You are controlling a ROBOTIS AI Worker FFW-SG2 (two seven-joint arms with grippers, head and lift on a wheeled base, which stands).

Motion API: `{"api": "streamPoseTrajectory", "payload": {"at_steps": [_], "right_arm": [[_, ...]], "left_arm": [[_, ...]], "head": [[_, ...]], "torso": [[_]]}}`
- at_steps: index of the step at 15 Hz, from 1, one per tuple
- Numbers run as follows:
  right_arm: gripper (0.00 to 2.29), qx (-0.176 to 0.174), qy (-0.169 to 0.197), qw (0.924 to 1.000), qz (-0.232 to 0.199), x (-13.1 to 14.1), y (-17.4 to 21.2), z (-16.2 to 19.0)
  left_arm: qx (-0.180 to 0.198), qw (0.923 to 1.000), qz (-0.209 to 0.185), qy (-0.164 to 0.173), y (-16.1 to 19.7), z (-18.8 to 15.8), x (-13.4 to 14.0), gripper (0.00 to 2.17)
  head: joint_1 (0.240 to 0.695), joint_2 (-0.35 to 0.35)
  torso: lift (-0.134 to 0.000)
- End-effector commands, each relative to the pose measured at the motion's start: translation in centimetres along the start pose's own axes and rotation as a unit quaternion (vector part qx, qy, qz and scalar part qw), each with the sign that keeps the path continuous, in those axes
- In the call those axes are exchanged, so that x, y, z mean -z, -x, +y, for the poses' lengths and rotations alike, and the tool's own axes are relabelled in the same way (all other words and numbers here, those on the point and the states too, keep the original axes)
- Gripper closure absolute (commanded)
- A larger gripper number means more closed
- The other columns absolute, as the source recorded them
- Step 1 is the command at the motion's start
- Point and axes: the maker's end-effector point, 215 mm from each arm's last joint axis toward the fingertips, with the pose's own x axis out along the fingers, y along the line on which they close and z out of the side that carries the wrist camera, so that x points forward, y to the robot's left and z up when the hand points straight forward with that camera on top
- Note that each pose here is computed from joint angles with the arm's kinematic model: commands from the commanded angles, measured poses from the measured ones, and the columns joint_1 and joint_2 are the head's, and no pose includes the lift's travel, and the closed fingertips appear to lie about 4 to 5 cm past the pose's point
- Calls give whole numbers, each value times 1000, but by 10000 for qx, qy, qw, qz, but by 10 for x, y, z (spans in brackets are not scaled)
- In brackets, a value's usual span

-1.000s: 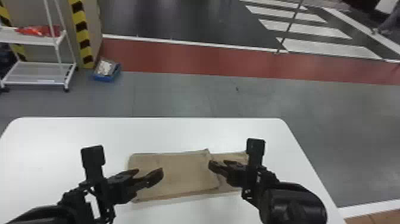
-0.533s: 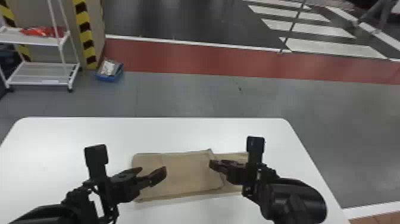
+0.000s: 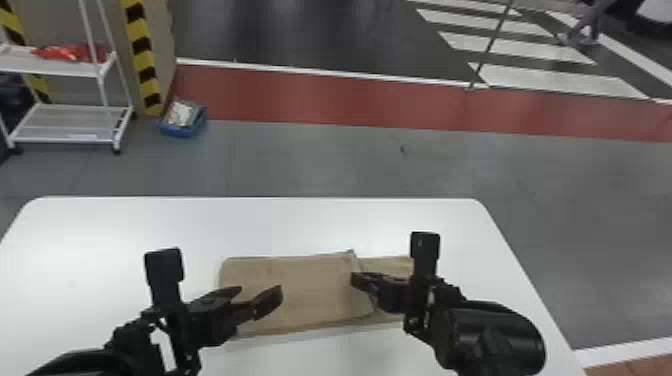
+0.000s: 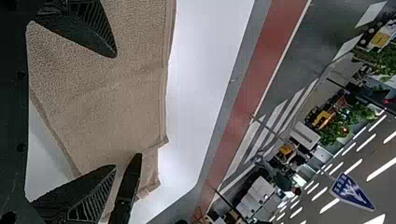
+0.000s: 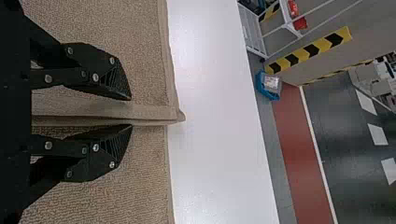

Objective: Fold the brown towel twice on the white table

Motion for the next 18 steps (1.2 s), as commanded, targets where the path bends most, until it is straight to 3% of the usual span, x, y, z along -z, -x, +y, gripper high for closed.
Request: {"api": "streamPoseTrajectory", "payload": {"at_steps": [1, 8, 9, 10, 18], "right_arm": [[826, -23, -35, 10000, 68, 4, 0, 1], [839, -20, -90, 9999, 118, 5, 0, 0], [1197, -62, -103, 9999, 122, 6, 0, 3], [1312, -86, -112, 9998, 109, 5, 0, 3], [1325, -380, -77, 9992, -33, -2, 31, 42]], "left_arm": [[-5, 10000, -9, 11, 2, 0, 1, 39], [49, 10000, -13, -18, 7, -13, 1, 39], [36, 10000, -18, -15, 7, -12, 1, 39], [19, 10000, -21, -20, 8, -10, 0, 39], [-79, 9999, -65, 85, 15, 4, -2, 39]], "head": [[695, -224], [695, -229], [695, -230], [695, -231], [695, -202]], "torso": [[0], [0], [0], [0], [0]]}}
